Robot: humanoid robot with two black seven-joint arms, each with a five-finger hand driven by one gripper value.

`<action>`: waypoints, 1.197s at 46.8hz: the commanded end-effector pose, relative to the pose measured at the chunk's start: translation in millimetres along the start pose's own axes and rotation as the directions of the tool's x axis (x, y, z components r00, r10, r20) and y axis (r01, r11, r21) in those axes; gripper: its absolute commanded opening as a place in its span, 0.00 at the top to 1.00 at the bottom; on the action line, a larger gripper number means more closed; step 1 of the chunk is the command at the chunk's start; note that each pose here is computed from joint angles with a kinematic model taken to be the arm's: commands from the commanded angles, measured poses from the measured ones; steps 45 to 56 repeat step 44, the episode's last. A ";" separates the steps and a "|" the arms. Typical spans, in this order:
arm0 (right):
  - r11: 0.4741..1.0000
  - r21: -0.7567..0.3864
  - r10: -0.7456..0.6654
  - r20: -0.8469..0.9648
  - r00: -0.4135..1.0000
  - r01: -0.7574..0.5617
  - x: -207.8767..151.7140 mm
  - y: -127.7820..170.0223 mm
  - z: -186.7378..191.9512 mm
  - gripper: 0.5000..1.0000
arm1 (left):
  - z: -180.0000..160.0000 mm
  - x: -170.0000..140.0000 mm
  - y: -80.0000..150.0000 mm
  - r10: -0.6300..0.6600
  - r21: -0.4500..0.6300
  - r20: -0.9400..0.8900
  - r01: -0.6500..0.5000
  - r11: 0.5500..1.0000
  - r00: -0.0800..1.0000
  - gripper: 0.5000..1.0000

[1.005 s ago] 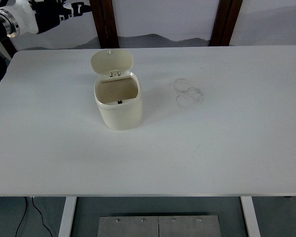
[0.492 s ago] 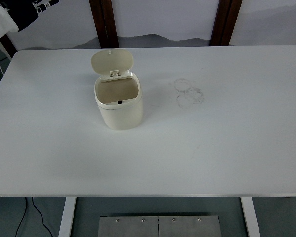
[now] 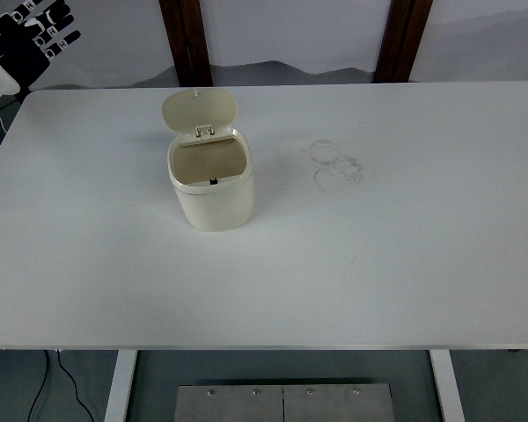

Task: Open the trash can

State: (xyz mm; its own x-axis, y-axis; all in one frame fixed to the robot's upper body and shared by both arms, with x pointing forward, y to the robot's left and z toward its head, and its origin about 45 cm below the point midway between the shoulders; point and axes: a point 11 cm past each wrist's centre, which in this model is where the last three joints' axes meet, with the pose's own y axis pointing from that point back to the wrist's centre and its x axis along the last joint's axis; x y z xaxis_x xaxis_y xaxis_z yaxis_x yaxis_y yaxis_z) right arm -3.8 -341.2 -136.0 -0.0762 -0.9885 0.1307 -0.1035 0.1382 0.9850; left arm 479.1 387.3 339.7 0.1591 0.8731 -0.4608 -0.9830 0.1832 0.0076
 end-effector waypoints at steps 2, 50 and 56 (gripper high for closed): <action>1.000 -0.001 0.000 0.000 1.000 0.000 0.0 0.0 0.1 0.01 | -4.3 6.6 0.6 0.018 -0.012 -0.012 -0.018 1.000 1.000 0.00; 1.000 0.006 0.001 -0.005 1.000 -0.001 0.1 0.0 -0.6 0.01 | -13.5 12.4 2.9 0.037 0.010 -0.016 -0.037 0.999 0.999 0.00; 1.000 0.006 0.001 -0.005 1.000 -0.001 0.1 0.0 -0.6 0.01 | -13.5 12.4 2.9 0.037 0.010 -0.016 -0.037 0.999 0.999 0.00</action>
